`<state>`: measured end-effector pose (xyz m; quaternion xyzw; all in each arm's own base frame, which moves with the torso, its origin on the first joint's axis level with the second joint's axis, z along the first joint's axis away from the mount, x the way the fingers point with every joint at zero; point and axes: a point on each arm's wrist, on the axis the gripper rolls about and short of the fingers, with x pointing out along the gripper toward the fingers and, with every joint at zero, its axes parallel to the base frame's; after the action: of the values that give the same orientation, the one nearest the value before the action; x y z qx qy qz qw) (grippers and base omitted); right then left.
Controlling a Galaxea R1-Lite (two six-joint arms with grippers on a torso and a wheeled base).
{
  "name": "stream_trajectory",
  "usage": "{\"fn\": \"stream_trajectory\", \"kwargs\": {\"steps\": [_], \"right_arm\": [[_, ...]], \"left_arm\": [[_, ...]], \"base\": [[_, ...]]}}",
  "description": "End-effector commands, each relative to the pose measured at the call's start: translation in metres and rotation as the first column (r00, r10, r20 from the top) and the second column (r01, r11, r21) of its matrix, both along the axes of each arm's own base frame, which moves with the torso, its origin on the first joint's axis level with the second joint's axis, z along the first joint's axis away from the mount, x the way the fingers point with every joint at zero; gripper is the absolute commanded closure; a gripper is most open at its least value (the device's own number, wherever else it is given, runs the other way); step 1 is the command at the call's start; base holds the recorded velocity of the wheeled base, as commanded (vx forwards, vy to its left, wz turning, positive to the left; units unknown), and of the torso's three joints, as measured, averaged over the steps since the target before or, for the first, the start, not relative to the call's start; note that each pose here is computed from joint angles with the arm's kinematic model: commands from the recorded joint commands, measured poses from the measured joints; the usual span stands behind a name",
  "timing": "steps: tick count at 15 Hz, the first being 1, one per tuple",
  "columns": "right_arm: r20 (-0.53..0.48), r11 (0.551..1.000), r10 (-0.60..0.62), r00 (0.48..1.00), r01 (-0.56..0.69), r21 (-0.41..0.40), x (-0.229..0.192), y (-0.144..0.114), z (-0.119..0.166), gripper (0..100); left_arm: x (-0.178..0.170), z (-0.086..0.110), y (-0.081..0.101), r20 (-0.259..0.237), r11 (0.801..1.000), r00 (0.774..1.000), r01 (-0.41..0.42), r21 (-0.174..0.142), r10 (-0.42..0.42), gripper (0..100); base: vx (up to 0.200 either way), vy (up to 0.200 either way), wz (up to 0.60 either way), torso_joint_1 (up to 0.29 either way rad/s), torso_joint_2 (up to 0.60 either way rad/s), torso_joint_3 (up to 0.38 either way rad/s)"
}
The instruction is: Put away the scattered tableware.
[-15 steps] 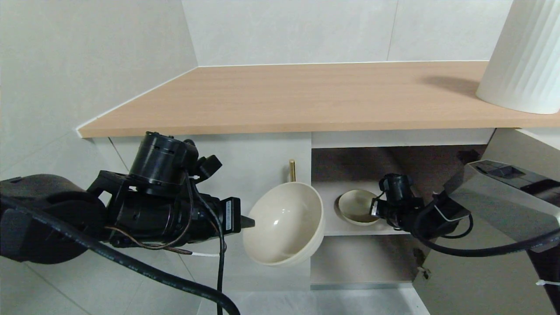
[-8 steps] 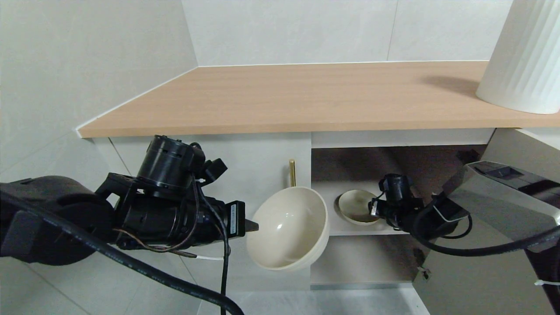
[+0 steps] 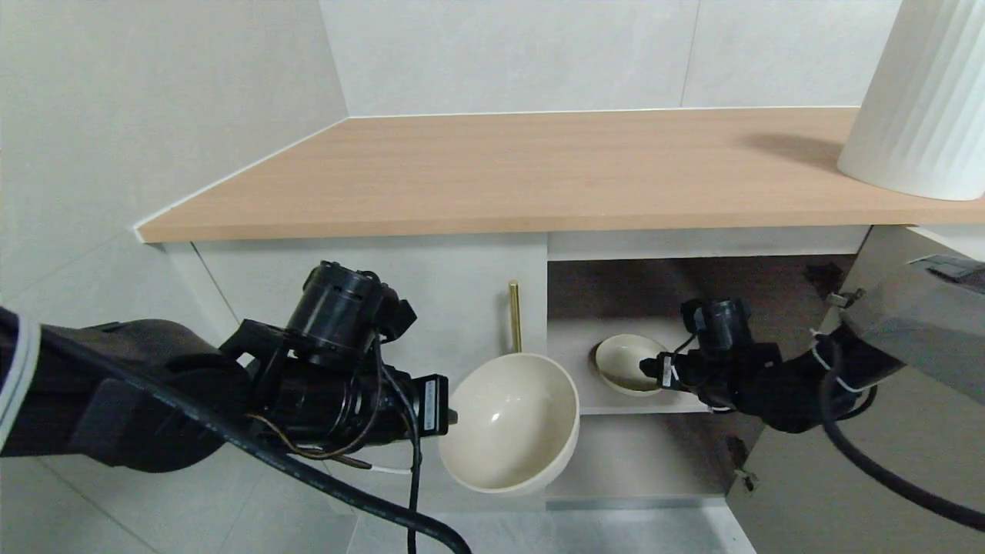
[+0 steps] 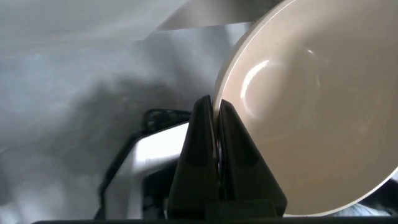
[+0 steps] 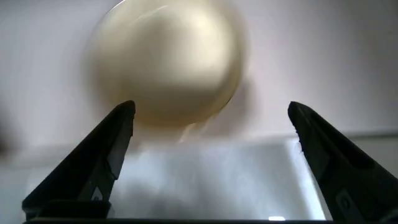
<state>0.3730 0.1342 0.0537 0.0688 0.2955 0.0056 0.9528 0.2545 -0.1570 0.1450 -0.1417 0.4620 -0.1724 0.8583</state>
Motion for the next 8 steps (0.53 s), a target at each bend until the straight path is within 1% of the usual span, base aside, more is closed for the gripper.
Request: {"fn": "stream_trajectory", "kwargs": {"steps": [1,2,4,5,6,7,8], "right_arm": [[0.002,0.99,0.14,0.99,-0.14,0.035,-0.046,0.008,0.056,0],[-0.028,0.985,0.171,0.985,-0.17,0.029,-0.059,0.013,0.067,0],[-0.051,0.968,0.249,0.967,-0.247,0.044,-0.079,0.024,0.078,0],[-0.056,0.958,0.285,0.957,-0.282,0.052,-0.088,0.029,0.08,0],[-0.066,0.936,0.35,0.934,-0.346,0.067,-0.103,0.036,0.081,0],[-0.071,0.921,0.387,0.919,-0.381,0.083,-0.108,0.039,0.082,0],[-0.101,0.888,0.456,0.884,-0.445,0.117,-0.118,0.045,0.083,0]], "left_arm": [[0.005,-0.026,-0.016,-0.033,0.993,0.999,-0.017,0.115,0.021,100],[0.004,-0.037,-0.025,-0.031,0.984,0.999,-0.024,0.177,0.03,100],[0.002,-0.053,-0.036,-0.032,0.966,0.999,-0.027,0.256,0.036,100],[0.001,-0.057,-0.039,-0.032,0.961,0.999,-0.027,0.276,0.037,100],[-0.001,-0.065,-0.043,-0.044,0.955,0.999,-0.015,0.296,0.03,100],[-0.001,-0.066,-0.044,-0.046,0.954,0.999,-0.01,0.299,0.025,100],[-0.003,-0.067,-0.046,-0.05,0.954,0.999,-0.002,0.301,0.018,100]], "base": [[0.0,0.0,0.0,0.0,0.0,0.0],[0.0,0.0,0.0,0.0,0.0,0.0],[0.0,0.0,0.0,0.0,0.0,0.0],[0.0,0.0,0.0,0.0,0.0,0.0],[0.0,0.0,0.0,0.0,0.0,0.0],[0.0,0.0,0.0,0.0,0.0,0.0],[0.0,0.0,0.0,0.0,0.0,0.0]]}}
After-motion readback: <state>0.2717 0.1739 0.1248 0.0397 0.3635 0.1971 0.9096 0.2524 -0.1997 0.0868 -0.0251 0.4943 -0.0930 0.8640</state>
